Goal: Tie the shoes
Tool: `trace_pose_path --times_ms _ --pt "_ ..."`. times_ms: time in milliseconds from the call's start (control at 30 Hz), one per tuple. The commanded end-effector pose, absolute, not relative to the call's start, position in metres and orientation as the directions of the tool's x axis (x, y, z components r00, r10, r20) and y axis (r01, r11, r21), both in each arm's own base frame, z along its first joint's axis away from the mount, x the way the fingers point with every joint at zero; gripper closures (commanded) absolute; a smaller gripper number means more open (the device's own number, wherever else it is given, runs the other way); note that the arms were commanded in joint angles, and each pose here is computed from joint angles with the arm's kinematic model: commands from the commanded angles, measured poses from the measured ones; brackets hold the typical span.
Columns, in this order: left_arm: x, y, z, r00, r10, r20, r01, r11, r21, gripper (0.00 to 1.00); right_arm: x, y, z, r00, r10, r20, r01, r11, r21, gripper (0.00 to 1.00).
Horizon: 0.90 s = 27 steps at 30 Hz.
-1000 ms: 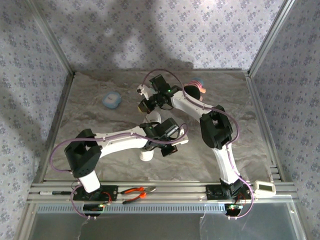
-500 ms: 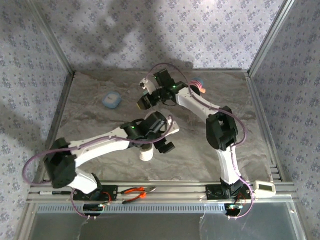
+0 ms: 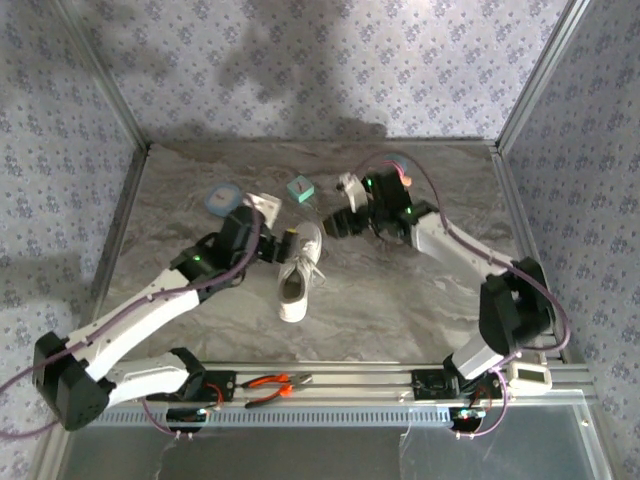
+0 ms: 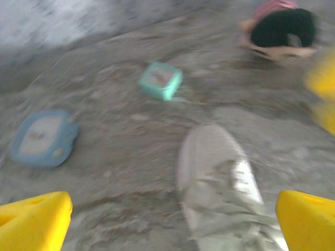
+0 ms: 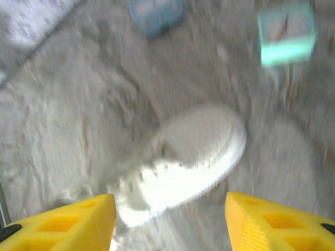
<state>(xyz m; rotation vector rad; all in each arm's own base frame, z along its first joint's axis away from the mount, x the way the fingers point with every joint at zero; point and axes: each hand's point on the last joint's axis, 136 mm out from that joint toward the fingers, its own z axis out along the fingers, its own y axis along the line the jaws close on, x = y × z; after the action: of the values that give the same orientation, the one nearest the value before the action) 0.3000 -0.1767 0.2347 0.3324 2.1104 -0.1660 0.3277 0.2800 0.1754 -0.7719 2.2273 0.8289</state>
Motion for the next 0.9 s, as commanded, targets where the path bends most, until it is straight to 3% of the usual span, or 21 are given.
trace_pose_path --times_ms 0,200,367,433,633,867 --pt "0.298 -0.148 0.214 -0.626 -0.057 -0.778 0.184 0.958 -0.219 0.0 0.297 0.274 0.147 -0.648 -0.274 -0.711 -0.662 0.663 0.348 0.41" --pt "0.272 -0.135 0.163 -0.764 -0.079 -0.64 0.157 0.94 -0.303 0.1 0.252 0.281 0.101 -0.681 -0.313 -0.662 -0.651 0.672 0.352 0.4" --pt "0.233 -0.143 0.113 -0.861 -0.188 -0.473 0.054 0.89 -0.453 0.35 0.249 0.291 0.079 -0.683 -0.34 -0.646 -0.655 0.675 0.338 0.39" --pt "0.218 -0.152 0.098 -0.884 -0.202 -0.422 0.031 0.874 -0.485 0.41 0.252 0.293 0.071 -0.687 -0.348 -0.638 -0.653 0.682 0.33 0.39" --pt "0.193 -0.183 0.082 -0.899 -0.185 -0.397 0.052 0.854 -0.517 0.48 0.272 0.297 0.053 -0.68 -0.398 -0.616 -0.656 0.704 0.27 0.39" --pt "0.193 -0.209 0.086 -0.893 -0.172 -0.417 0.091 0.836 -0.541 0.49 0.291 0.298 0.061 -0.652 -0.357 -0.669 -0.669 0.686 0.286 0.45"
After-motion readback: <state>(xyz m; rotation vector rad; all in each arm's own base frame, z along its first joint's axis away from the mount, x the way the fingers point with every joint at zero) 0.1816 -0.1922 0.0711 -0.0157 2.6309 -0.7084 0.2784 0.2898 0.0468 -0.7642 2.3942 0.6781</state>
